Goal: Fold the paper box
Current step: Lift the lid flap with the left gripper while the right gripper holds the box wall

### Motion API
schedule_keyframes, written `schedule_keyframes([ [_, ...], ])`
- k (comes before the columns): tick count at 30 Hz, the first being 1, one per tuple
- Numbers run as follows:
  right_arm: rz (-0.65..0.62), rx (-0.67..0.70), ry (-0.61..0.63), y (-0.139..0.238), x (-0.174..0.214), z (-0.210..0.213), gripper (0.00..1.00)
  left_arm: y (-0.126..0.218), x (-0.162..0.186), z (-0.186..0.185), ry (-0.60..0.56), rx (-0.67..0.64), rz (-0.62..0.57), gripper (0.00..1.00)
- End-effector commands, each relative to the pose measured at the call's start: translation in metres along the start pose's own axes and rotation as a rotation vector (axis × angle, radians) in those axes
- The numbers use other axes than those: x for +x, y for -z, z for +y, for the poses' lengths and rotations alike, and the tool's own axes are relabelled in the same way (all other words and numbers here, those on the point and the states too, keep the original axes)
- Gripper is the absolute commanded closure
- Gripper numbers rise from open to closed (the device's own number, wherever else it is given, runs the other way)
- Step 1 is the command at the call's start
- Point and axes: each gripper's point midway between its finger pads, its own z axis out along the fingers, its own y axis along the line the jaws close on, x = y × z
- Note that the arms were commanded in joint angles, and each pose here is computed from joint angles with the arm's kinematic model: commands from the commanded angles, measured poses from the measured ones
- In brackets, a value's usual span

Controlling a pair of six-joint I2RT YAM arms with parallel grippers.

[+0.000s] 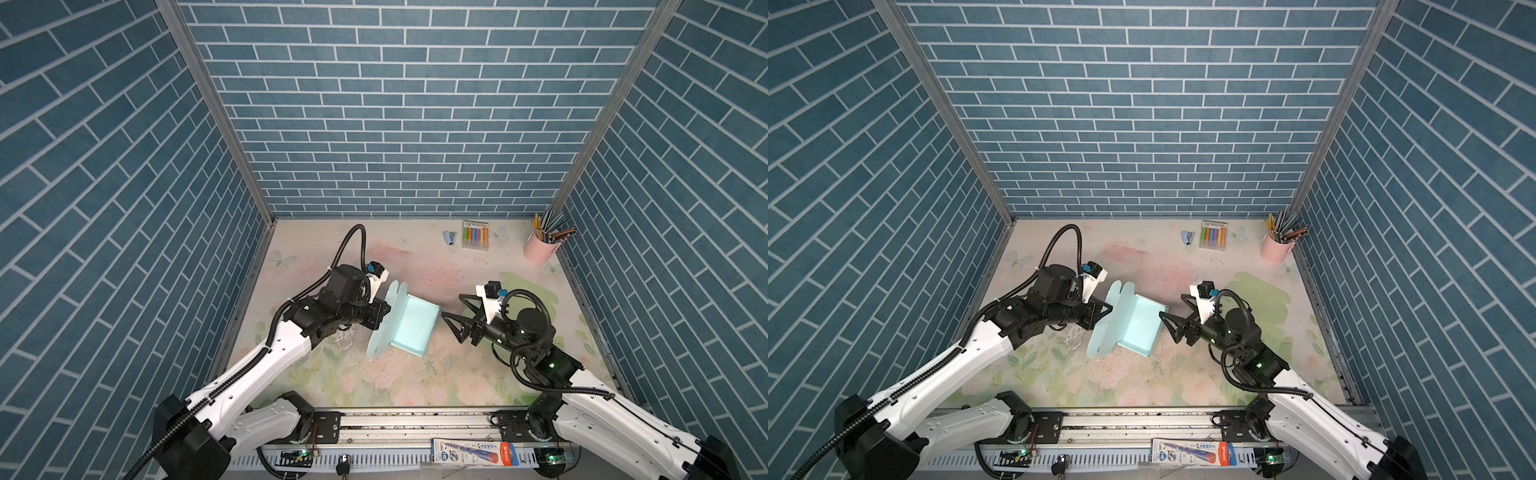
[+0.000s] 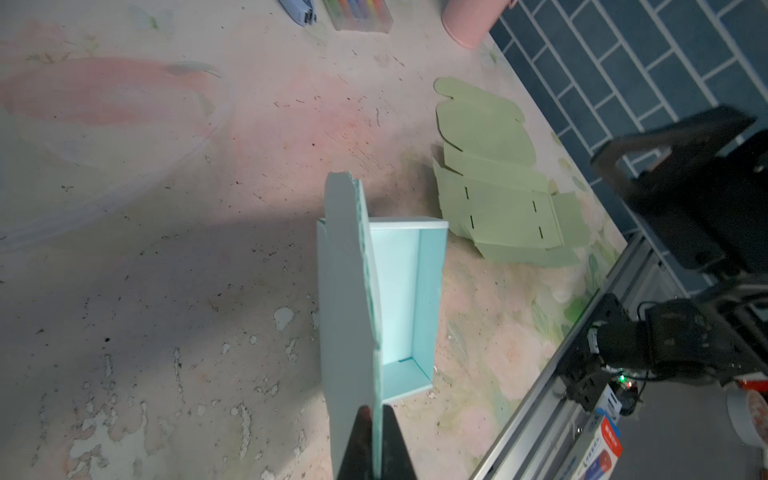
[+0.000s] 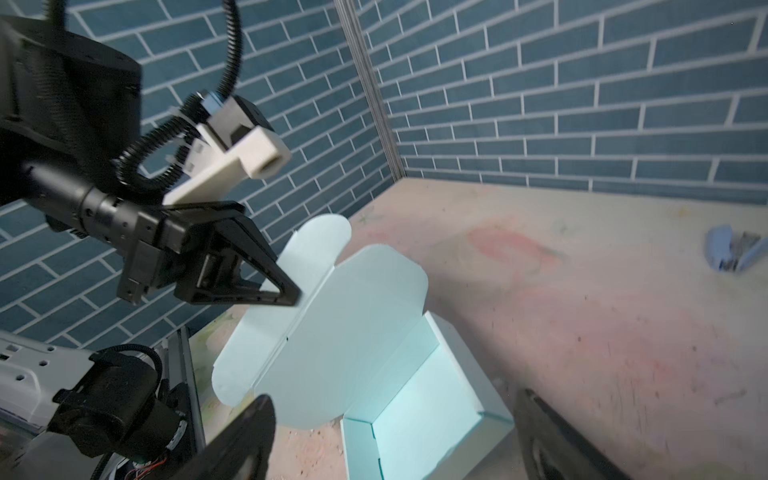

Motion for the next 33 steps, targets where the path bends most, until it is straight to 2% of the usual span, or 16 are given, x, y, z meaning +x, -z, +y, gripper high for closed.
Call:
schedule_keyframes([
  [1, -0.138, -0.11, 0.248, -0.002, -0.033, 0.024, 0.08, 0.01, 0.013, -0.025, -0.159, 0.064, 0.107, 1.0],
  [4, -0.103, -0.213, 0.335, -0.014, -0.029, 0.036, 0.08, 0.014, 0.011, -0.035, -0.208, 0.086, 0.133, 1.0],
  [13, 0.058, -0.398, 0.444, -0.042, 0.0, 0.035, 0.09, 0.016, 0.01, -0.066, -0.306, 0.14, 0.161, 1.0],
  [23, 0.188, -0.502, 0.423, -0.054, 0.025, 0.036, 0.17, 0.023, 0.0, -0.067, -0.335, 0.101, 0.156, 1.0],
  [26, 0.197, -0.52, 0.412, -0.053, 0.028, 0.038, 0.25, 0.024, -0.002, -0.064, -0.339, 0.081, 0.158, 1.0],
  [33, 0.189, -0.499, 0.427, -0.052, 0.023, 0.041, 0.58, 0.02, -0.002, -0.056, -0.342, 0.035, 0.17, 1.0],
])
